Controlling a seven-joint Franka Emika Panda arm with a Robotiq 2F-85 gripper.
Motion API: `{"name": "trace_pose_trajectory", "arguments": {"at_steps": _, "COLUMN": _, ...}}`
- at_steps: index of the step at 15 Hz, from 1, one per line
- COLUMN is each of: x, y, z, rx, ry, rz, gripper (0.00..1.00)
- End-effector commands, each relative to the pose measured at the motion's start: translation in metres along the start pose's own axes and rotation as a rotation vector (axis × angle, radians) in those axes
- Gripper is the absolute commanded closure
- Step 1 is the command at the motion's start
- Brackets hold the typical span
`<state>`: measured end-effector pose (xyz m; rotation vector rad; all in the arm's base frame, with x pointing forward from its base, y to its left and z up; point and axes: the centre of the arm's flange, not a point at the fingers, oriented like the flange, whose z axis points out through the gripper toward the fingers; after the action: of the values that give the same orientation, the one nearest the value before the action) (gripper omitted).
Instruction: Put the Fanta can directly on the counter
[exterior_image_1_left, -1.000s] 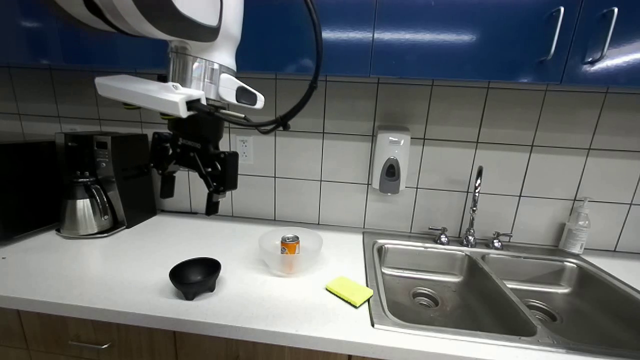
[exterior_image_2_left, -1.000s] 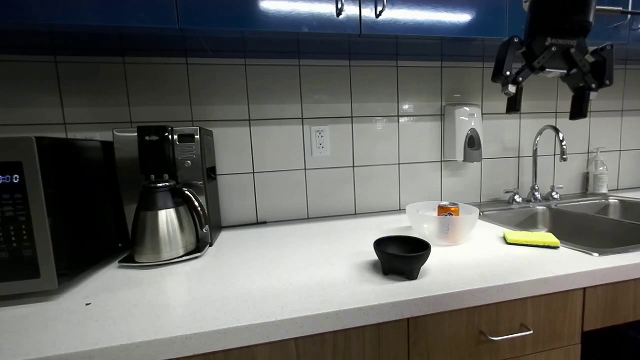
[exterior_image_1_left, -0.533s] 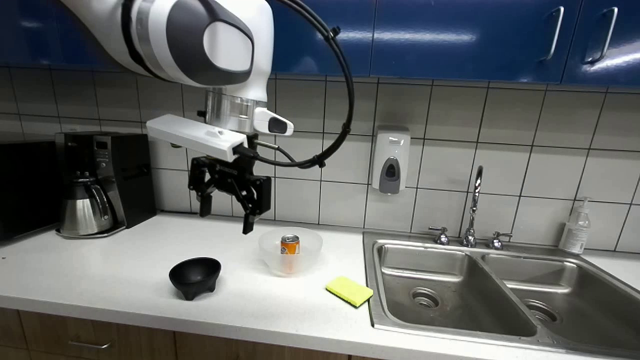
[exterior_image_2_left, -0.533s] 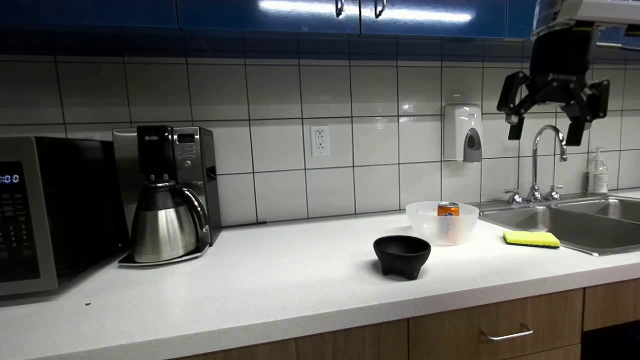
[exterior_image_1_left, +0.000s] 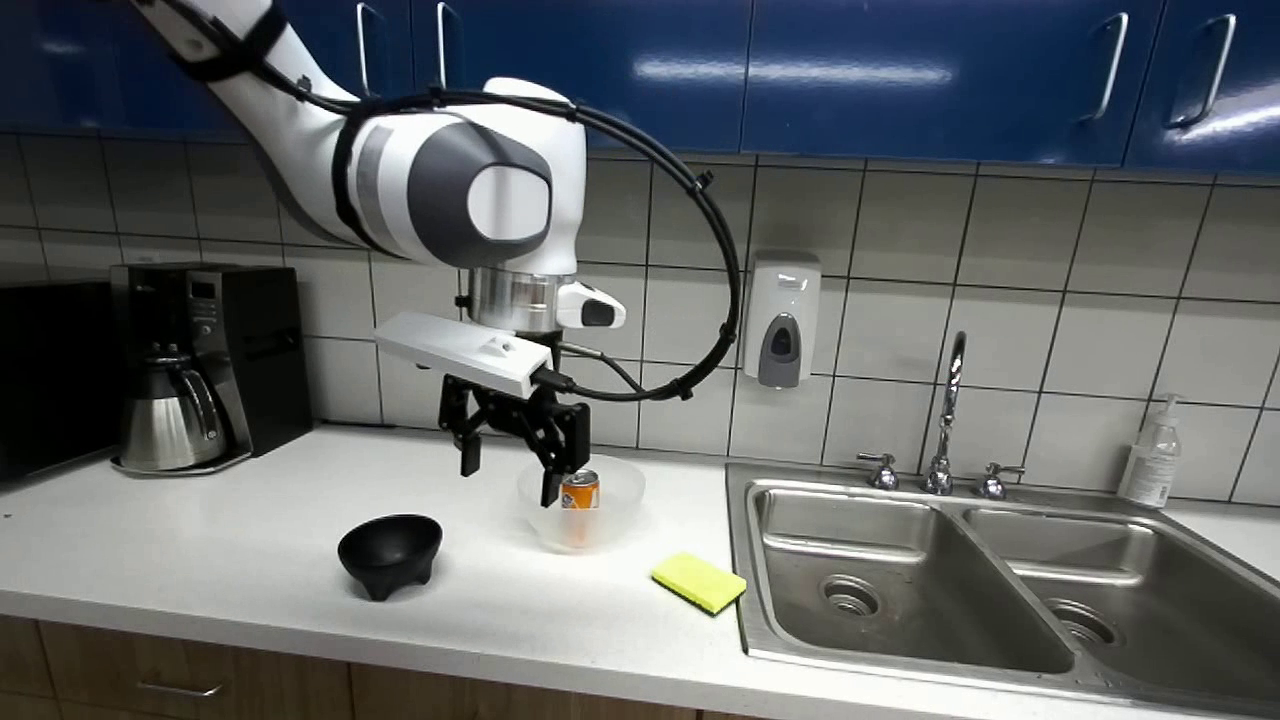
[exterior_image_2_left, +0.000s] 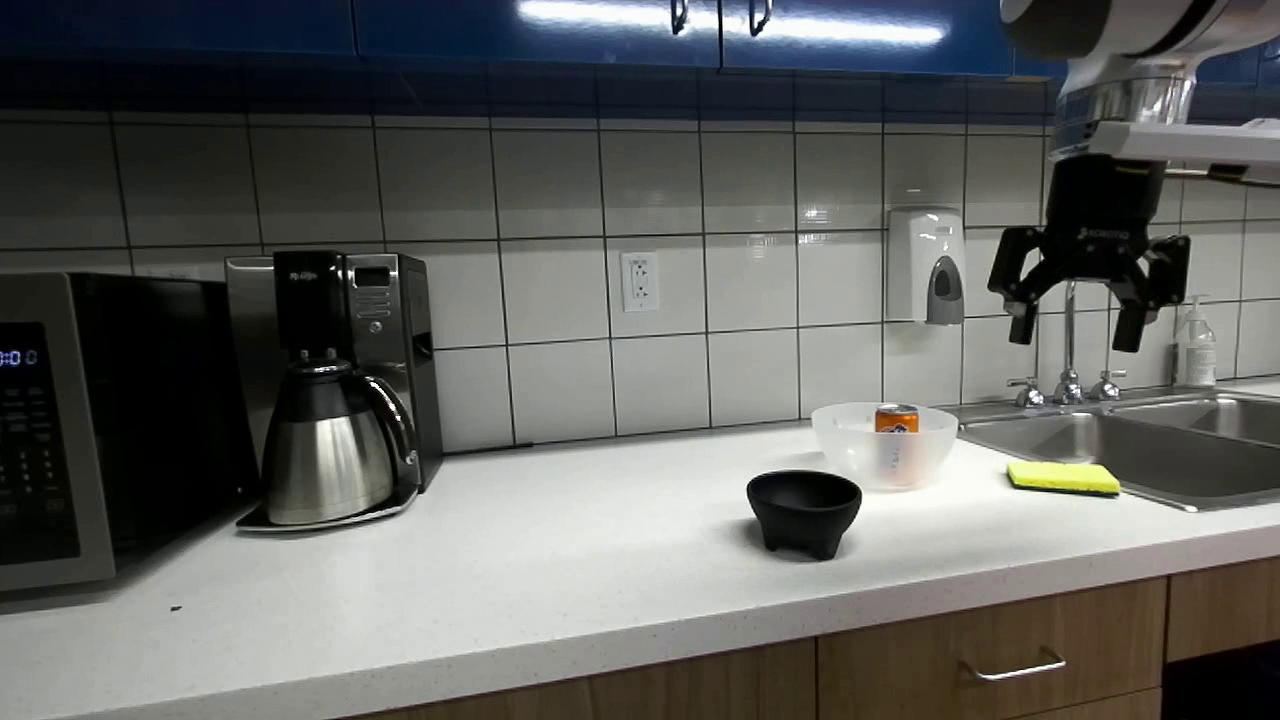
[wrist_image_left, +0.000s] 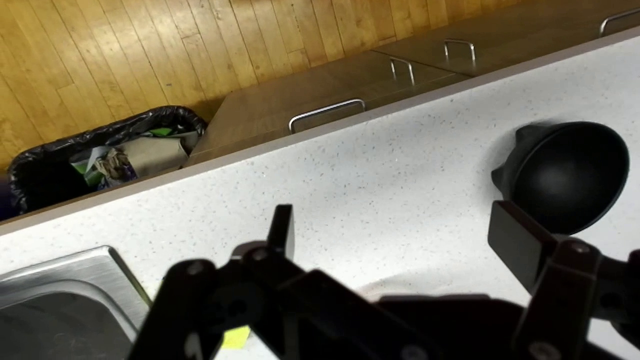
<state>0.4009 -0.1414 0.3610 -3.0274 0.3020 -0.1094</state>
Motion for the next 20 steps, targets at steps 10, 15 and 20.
{"name": "trace_pose_trajectory", "arguments": {"at_steps": 10, "x": 0.088, "y": 0.006, "z": 0.037, "rx": -0.014, "ry": -0.003, "rz": 0.022, "gripper": 0.00}}
{"name": "trace_pose_trajectory", "arguments": {"at_steps": 15, "x": 0.114, "y": 0.000, "z": 0.046, "rx": -0.029, "ry": -0.006, "rz": 0.018, "gripper": 0.00}}
{"name": "trace_pose_trajectory", "arguments": {"at_steps": 20, "x": 0.144, "y": 0.002, "z": 0.054, "rx": -0.045, "ry": -0.001, "rz": 0.023, "gripper": 0.00}}
